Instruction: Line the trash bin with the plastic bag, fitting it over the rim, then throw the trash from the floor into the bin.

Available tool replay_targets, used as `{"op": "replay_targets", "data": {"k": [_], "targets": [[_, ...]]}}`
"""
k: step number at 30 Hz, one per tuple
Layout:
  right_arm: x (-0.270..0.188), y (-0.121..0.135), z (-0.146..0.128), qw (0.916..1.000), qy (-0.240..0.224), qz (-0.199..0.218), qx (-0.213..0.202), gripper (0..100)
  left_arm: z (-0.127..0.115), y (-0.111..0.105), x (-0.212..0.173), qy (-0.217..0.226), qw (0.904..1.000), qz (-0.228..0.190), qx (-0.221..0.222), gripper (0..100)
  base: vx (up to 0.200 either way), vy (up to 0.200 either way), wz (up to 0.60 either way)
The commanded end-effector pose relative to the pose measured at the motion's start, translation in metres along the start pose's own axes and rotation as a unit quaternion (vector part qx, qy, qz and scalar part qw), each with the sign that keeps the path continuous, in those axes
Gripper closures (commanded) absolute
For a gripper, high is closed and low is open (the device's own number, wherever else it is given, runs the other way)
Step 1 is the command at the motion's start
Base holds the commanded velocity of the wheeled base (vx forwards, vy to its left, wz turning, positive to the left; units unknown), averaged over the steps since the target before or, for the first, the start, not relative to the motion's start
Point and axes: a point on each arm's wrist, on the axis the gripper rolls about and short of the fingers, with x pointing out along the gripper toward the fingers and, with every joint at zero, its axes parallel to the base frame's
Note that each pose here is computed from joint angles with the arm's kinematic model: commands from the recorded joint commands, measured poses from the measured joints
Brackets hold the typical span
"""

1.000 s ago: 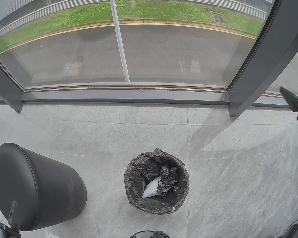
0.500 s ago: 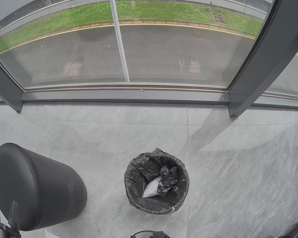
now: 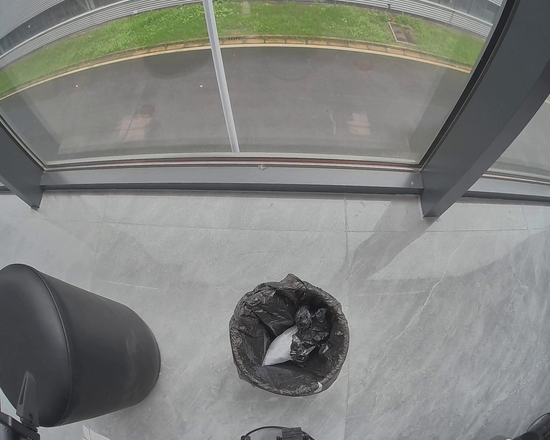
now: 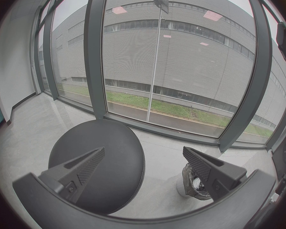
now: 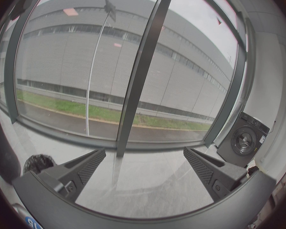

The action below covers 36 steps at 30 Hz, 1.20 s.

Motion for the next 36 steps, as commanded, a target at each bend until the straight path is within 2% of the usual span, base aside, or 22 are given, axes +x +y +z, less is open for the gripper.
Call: {"op": "replay_targets", "data": {"k": [1,3,6,8,27,29,31,32,33,34,36], "targets": [[-0.0025,0.0033,-0.0199,0.9979,0.058,0.025,-0.012,0,-0.0030,0.0003,-0.0007,0.000,0.9999,-0.009,0.014,0,0.000,0.000,0.00],[-0.0031,0.0038,-0.0232,0.9967,0.075,0.029,-0.014,0,-0.0033,0.0001,-0.0006,0.001,0.9996,-0.016,0.024,0,0.000,0.000,0.00],[-0.0032,0.0042,-0.0235,0.9964,0.076,0.038,-0.012,0,-0.0062,-0.0015,-0.0003,0.010,0.9935,-0.062,0.096,0,0.000,0.000,0.00],[-0.0032,0.0042,-0.0233,0.9964,0.075,0.038,-0.012,0,-0.0084,-0.0030,-0.0007,0.021,0.9873,-0.103,0.119,0,0.000,0.000,0.00],[-0.0035,0.0044,-0.0241,0.9956,0.082,0.043,0.015,0,-0.0079,-0.0030,-0.0005,0.021,0.9890,-0.100,0.107,0,0.000,0.000,0.00],[-0.0035,0.0049,-0.0241,0.9952,0.081,0.054,0.016,0,-0.0079,-0.0030,-0.0005,0.021,0.9889,-0.101,0.107,0,0.000,0.000,0.00],[-0.0037,0.0067,-0.0237,0.9919,0.078,0.093,0.038,0,-0.0079,-0.0030,-0.0007,0.020,0.9889,-0.101,0.108,0,0.000,0.000,0.00],[-0.0038,0.0070,-0.0236,0.9912,0.078,0.097,0.044,0,-0.0079,-0.0030,-0.0005,0.021,0.9889,-0.101,0.108,0,0.000,0.000,0.00],[-0.0041,0.0082,-0.0238,0.9867,0.080,0.124,0.069,0,-0.0079,-0.0030,-0.0005,0.021,0.9889,-0.101,0.108,0,0.000,0.000,0.00],[-0.0043,0.0090,-0.0237,0.9839,0.080,0.142,0.075,0,-0.0079,-0.0030,-0.0005,0.021,0.9889,-0.101,0.108,0,0.000,0.000,0.00],[-0.0045,0.0097,-0.0237,0.9823,0.078,0.156,0.068,0,-0.0079,-0.0030,-0.0005,0.021,0.9889,-0.101,0.108,0,0.000,0.000,0.00]]}}
